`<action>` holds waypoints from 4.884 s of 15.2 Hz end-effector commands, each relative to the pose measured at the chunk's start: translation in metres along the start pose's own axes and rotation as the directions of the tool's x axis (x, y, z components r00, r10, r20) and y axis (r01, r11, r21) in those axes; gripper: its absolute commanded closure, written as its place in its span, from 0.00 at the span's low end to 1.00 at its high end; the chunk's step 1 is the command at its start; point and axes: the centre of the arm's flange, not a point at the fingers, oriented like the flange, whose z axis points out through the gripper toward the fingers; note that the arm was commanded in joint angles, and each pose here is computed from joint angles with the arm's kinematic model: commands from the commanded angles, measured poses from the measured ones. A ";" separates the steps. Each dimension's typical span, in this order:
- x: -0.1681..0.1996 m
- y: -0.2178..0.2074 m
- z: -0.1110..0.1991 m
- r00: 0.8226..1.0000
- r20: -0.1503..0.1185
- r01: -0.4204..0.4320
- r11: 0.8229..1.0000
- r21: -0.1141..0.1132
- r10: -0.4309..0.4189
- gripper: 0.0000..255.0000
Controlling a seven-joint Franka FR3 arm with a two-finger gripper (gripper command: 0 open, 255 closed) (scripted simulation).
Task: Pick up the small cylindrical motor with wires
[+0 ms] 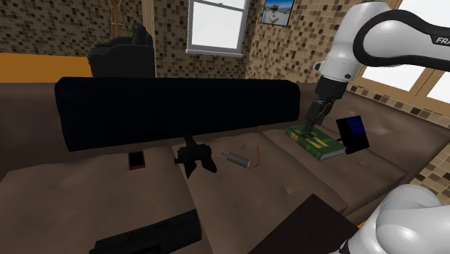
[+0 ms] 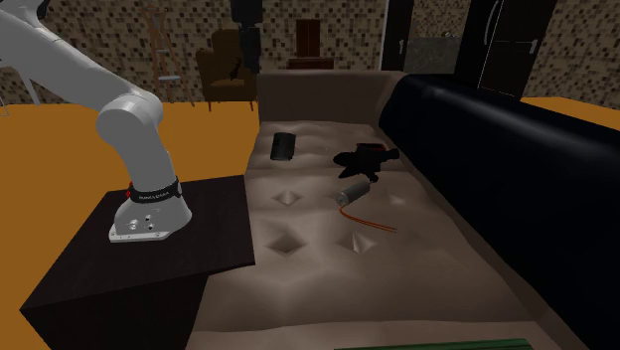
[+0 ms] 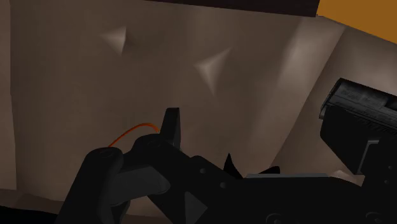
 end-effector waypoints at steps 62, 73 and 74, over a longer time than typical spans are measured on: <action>0.306 0.114 0.375 0.958 0.025 0.282 0.957 0.072 -0.284 1.00; 0.305 0.112 0.322 0.958 0.025 0.282 0.957 0.072 -0.284 1.00; 0.305 0.112 0.322 0.958 0.025 0.282 0.957 0.072 -0.284 1.00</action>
